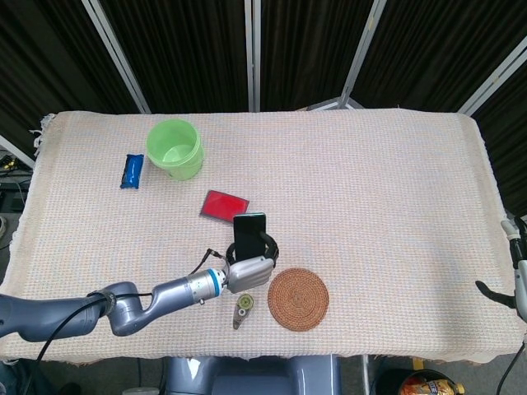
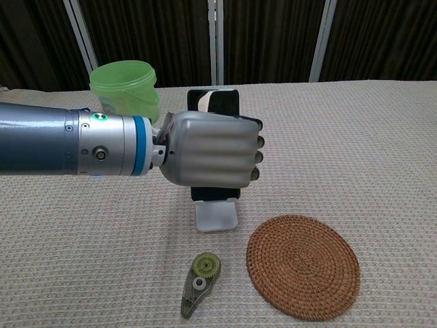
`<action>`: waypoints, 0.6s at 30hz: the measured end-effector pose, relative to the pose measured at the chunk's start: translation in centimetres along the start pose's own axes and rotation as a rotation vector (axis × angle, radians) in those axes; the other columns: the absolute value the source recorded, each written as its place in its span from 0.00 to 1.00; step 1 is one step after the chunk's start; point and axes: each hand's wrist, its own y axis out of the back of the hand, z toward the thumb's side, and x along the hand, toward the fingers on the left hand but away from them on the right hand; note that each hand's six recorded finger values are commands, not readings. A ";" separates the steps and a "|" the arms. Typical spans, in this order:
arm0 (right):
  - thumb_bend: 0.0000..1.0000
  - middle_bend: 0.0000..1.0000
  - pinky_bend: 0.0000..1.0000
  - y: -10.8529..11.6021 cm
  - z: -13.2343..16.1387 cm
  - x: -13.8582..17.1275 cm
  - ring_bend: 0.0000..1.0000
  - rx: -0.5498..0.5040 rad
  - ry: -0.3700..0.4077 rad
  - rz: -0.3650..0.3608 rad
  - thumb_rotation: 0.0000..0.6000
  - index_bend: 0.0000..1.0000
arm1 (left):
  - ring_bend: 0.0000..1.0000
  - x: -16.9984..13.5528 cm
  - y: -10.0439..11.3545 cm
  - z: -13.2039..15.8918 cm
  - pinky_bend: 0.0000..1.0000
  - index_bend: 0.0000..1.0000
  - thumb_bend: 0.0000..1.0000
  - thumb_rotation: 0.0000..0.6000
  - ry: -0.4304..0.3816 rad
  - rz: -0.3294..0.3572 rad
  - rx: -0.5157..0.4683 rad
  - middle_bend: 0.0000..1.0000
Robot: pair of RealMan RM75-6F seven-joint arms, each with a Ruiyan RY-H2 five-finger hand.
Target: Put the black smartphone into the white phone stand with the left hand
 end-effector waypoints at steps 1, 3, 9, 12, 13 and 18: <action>0.00 0.00 0.00 0.0 0.0 0.0 0.00 0.000 0.000 0.000 1.00 0.00 | 0.46 0.1 0.0 0.0 0.43 0.56 0.02 1.00 0.002 0.000 -0.001 0.41; 0.00 0.00 0.00 0.0 0.0 0.0 0.00 -0.001 0.000 0.000 1.00 0.00 | 0.46 0.2 0.1 0.1 0.43 0.56 0.02 1.00 0.004 0.001 0.000 0.40; 0.00 0.00 0.00 0.1 -0.1 0.0 0.00 -0.004 -0.002 0.001 1.00 0.00 | 0.46 0.4 0.1 0.3 0.42 0.55 0.02 1.00 0.007 -0.003 0.013 0.40; 0.00 0.00 0.00 0.1 -0.1 0.0 0.00 -0.005 -0.001 0.002 1.00 0.00 | 0.45 0.4 0.0 0.3 0.42 0.52 0.01 1.00 0.014 -0.005 0.016 0.37; 0.00 0.00 0.00 0.1 -0.1 0.0 0.00 -0.005 -0.001 0.002 1.00 0.00 | 0.42 0.5 0.0 0.3 0.41 0.47 0.01 1.00 0.016 -0.006 0.017 0.33; 0.00 0.00 0.00 0.1 -0.1 0.0 0.00 -0.006 -0.002 0.002 1.00 0.00 | 0.10 0.4 -0.1 0.4 0.27 0.13 0.00 1.00 0.020 -0.013 0.015 0.01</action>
